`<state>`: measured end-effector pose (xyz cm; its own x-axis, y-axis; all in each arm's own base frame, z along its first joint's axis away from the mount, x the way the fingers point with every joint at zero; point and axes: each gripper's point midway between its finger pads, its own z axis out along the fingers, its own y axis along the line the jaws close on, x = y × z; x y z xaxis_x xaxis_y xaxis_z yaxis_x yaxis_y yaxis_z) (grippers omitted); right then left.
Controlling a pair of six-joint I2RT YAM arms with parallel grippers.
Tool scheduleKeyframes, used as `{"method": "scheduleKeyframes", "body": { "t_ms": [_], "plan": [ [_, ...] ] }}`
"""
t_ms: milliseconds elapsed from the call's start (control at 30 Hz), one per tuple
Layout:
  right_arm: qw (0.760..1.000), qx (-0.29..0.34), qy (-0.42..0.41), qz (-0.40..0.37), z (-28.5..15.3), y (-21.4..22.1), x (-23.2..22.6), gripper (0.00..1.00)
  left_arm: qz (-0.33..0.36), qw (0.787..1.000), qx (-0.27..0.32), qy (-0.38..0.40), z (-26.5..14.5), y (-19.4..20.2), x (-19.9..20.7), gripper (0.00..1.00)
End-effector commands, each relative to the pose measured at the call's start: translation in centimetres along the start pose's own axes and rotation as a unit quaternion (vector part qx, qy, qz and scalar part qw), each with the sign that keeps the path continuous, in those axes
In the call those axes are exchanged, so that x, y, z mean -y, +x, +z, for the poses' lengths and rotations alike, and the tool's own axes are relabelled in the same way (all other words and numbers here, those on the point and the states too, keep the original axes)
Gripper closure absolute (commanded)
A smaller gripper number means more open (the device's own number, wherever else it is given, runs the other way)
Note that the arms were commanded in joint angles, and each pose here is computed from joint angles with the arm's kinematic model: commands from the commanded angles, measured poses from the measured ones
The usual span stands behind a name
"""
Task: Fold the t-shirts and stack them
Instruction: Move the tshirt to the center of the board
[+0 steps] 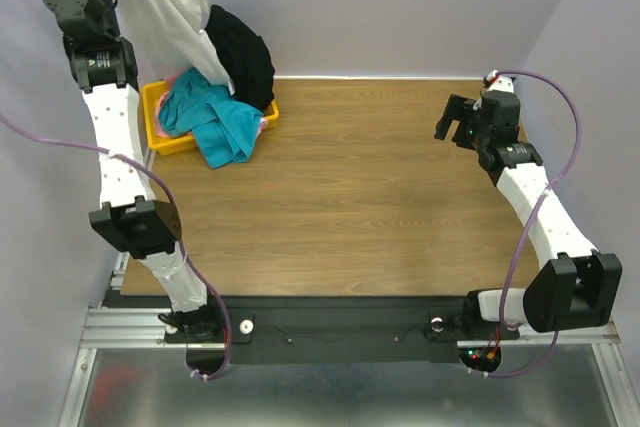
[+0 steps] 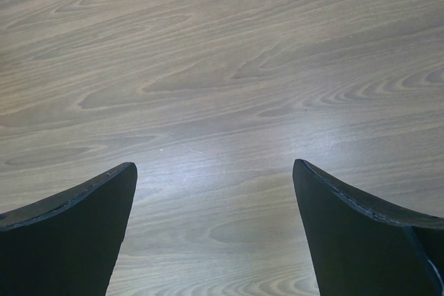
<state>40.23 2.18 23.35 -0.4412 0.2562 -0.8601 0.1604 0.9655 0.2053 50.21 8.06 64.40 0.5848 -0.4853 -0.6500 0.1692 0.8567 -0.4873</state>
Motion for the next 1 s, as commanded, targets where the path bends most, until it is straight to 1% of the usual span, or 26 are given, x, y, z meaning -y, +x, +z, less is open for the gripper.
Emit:
{"method": "scheduleKeyframes", "body": {
  "t_ms": [0, 233, 300, 433, 467, 500, 567, 633, 667, 700, 733, 800, 833, 867, 900, 933, 967],
  "plan": [
    [0.999, 0.044, -0.020, 0.008, -0.8, -3.0, -1.1, 0.00, 0.040, 0.985, 0.148, 0.076, -3.4, -12.7, 8.0, 1.00],
    [0.999, 0.043, -0.029, 0.011, -0.8, -3.1, -1.5, 0.00, 0.096, 0.981, 0.154, 0.070, -5.9, -14.6, 9.1, 1.00],
    [0.999, 0.042, -0.033, 0.014, -0.8, -3.1, -1.6, 0.00, 0.110, 0.980, 0.143, 0.089, -6.8, -14.5, 10.0, 1.00],
    [0.998, 0.039, -0.037, 0.016, -0.7, -3.0, -1.8, 0.00, 0.130, 0.972, 0.115, 0.157, -8.6, -13.6, 13.5, 1.00],
    [0.998, 0.040, -0.038, 0.017, -0.7, -3.1, -1.8, 0.00, 0.128, 0.969, 0.104, 0.183, -9.4, -13.2, 15.1, 1.00],
    [0.998, 0.041, -0.037, 0.018, -0.7, -3.2, -1.8, 0.00, 0.123, 0.969, 0.103, 0.189, -9.7, -13.2, 15.7, 1.00],
    [0.998, 0.044, -0.035, 0.021, -0.8, -3.5, -1.9, 0.00, 0.111, 0.964, 0.087, 0.225, -11.0, -12.6, 18.0, 1.00],
    [0.998, 0.048, -0.034, 0.025, -0.8, -3.9, -1.9, 0.00, 0.074, 0.957, 0.059, 0.274, -13.1, -10.8, 21.8, 1.00],
    [0.998, 0.051, -0.034, 0.025, -0.9, -4.1, -1.9, 0.00, 0.074, 0.957, 0.055, 0.275, -13.3, -10.6, 21.7, 1.00],
    [0.998, 0.053, -0.033, 0.026, -1.0, -4.3, -1.9, 0.00, 0.044, 0.952, 0.040, 0.299, -14.4, -9.8, 23.6, 1.00],
    [0.997, 0.060, -0.028, 0.028, -1.2, -4.8, -1.7, 0.00, 0.027, 0.949, 0.027, 0.313, -15.2, -9.2, 24.5, 1.00],
    [0.997, 0.071, -0.020, 0.033, -1.7, -5.3, -1.5, 0.00, -0.017, 0.946, -0.011, 0.324, -16.6, -6.8, 25.6, 1.00],
    [0.996, 0.082, -0.017, 0.033, -2.4, -5.8, -1.3, 0.00, -0.049, 0.940, -0.031, 0.336, -17.9, -5.5, 27.2, 1.00],
    [0.996, 0.087, -0.009, 0.034, -2.8, -5.9, -1.0, 0.00, -0.063, 0.938, -0.046, 0.338, -18.7, -4.5, 27.7, 1.00],
    [0.995, 0.092, -0.005, 0.032, -3.1, -6.0, -0.8, 0.00, -0.072, 0.937, -0.084, 0.331, -19.4, -1.0, 27.5, 1.00],
    [0.995, 0.095, -0.001, 0.033, -3.4, -6.1, -0.5, 0.00, -0.087, 0.935, -0.109, 0.327, -20.1, 1.1, 27.9, 1.00],
    [0.994, 0.103, 0.005, 0.032, -4.2, -6.2, -0.2, 0.00, -0.115, 0.923, -0.147, 0.337, -21.6, 3.6, 29.0, 1.00]
  ]
}}
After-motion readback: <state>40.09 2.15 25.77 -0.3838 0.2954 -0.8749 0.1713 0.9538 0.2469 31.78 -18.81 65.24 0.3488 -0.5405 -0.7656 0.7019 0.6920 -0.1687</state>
